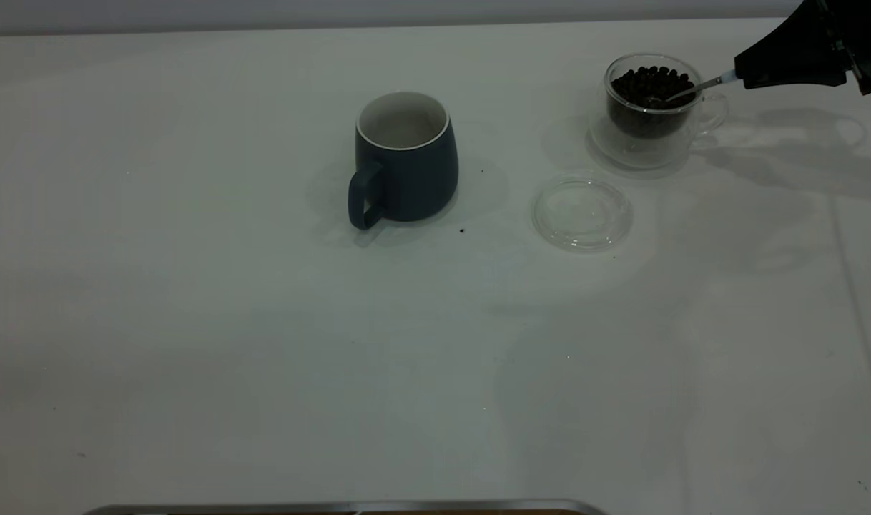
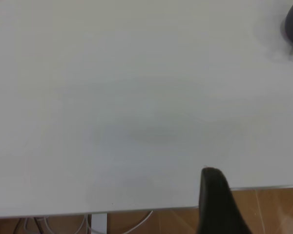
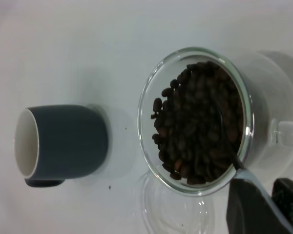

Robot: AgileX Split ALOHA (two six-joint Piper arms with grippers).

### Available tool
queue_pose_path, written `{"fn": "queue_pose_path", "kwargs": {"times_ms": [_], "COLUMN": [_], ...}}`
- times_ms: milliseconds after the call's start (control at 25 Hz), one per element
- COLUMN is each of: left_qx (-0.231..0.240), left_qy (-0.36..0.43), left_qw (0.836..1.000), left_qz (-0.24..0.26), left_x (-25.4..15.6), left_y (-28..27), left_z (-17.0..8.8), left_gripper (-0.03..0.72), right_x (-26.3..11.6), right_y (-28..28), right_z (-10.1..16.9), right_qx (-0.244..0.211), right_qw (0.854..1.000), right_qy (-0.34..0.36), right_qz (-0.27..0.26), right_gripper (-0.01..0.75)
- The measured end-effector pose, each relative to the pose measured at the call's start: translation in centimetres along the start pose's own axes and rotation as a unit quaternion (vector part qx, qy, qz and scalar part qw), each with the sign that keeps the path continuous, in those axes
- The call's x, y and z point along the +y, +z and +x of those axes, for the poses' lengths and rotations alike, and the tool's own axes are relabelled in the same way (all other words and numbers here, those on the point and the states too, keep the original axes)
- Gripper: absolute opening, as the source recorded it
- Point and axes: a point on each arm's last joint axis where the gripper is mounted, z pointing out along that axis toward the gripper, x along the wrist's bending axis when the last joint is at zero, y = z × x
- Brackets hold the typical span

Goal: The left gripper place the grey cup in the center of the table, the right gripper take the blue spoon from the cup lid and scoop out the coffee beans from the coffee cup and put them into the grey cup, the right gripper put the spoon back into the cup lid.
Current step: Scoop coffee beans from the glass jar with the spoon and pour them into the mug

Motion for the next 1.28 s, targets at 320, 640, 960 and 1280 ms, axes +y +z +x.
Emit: {"fn": "queue_pose_path", "kwargs": {"times_ms": [320, 640, 960, 1280], "left_qx": [0.000, 0.000, 0.000, 0.000], "left_qy": [0.000, -0.001, -0.001, -0.001], "left_qw": [1.000, 1.000, 1.000, 1.000], "left_qz": [0.000, 0.000, 0.000, 0.000], "left_x": [0.0, 0.0, 0.0, 0.0], "left_y": [0.0, 0.0, 0.0, 0.0], "left_z": [0.0, 0.0, 0.0, 0.0], "left_gripper": [0.475, 0.475, 0.475, 0.475], "right_x": [-0.1, -0.2, -0.2, -0.2], "right_y": [-0.5, -1.9, -1.9, -2.0], "right_z": [-0.2, -1.2, -0.8, -0.6], "right_qx": [0.015, 0.025, 0.051, 0.061], "right_qw": [0.999, 0.997, 0.996, 0.995], "right_qy": [0.035, 0.067, 0.077, 0.079], "right_qz": [0.003, -0.002, -0.002, -0.001], "right_gripper": [0.100, 0.100, 0.100, 0.100]}}
